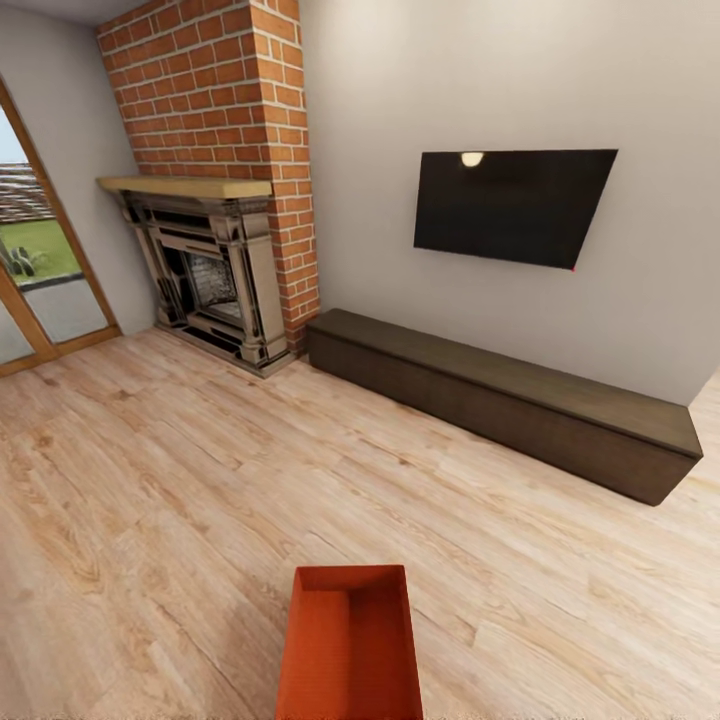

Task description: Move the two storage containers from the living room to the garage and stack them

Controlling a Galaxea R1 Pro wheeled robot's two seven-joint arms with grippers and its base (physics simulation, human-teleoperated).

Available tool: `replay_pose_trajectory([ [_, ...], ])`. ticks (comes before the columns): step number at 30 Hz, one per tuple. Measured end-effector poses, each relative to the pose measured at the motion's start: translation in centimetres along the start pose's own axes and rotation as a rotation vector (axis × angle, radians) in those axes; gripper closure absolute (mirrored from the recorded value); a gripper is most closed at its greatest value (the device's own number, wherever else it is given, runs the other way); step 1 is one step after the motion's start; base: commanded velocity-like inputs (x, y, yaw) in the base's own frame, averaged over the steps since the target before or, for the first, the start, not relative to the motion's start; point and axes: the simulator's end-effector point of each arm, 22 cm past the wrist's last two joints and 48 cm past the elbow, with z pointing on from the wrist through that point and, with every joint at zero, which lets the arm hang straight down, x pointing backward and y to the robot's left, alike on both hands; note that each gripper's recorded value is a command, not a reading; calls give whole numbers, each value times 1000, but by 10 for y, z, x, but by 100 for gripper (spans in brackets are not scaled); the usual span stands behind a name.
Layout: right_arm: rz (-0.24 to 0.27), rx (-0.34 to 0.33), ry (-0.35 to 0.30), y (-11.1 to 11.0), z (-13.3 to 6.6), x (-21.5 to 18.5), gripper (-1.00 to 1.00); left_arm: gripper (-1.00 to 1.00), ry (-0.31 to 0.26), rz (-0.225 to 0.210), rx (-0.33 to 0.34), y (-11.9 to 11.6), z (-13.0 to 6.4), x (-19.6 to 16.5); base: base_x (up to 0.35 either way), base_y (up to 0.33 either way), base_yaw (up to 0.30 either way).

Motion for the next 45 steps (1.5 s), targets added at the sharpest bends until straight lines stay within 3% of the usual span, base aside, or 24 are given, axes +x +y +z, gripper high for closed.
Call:
replay_pose_trajectory([
  [45, -3, -1, 74, 0, 7, 30, -100, -100, 71, 10, -12, 5, 10, 30, 0, 0, 0],
])
